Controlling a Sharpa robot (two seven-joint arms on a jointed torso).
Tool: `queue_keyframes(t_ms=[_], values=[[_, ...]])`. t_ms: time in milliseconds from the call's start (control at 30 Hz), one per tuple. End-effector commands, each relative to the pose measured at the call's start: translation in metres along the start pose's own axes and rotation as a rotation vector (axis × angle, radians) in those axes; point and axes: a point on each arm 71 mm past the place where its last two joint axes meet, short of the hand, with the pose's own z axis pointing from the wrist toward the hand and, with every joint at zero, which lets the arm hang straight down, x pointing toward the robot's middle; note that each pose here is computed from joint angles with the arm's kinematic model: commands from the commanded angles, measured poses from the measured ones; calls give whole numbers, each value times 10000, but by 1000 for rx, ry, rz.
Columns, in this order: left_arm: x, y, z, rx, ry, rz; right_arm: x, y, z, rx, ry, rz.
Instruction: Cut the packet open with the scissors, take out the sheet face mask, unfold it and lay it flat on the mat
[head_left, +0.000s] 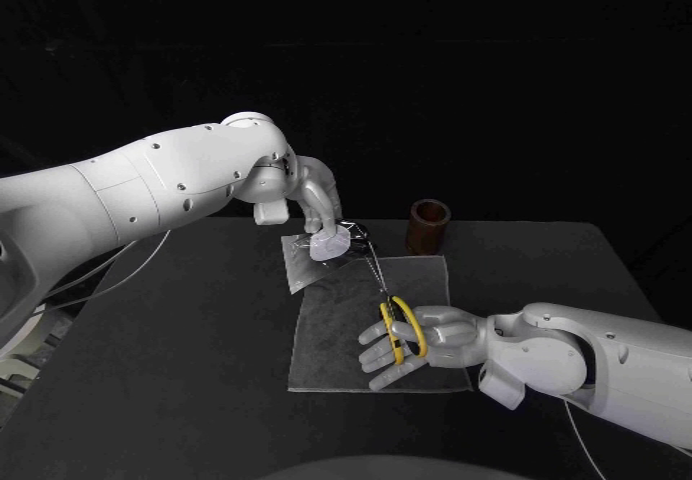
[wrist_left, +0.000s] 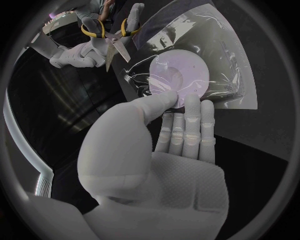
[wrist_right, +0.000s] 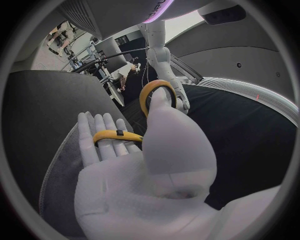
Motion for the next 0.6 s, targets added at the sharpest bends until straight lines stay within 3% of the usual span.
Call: queue_keyframes(t_ms=[33,600], values=[[15,-26,3,4,4,4,-13,26,15,-13,-14,-12],[38,-47,3,8,12,10,-41,39,30,-14,-32,-25]])
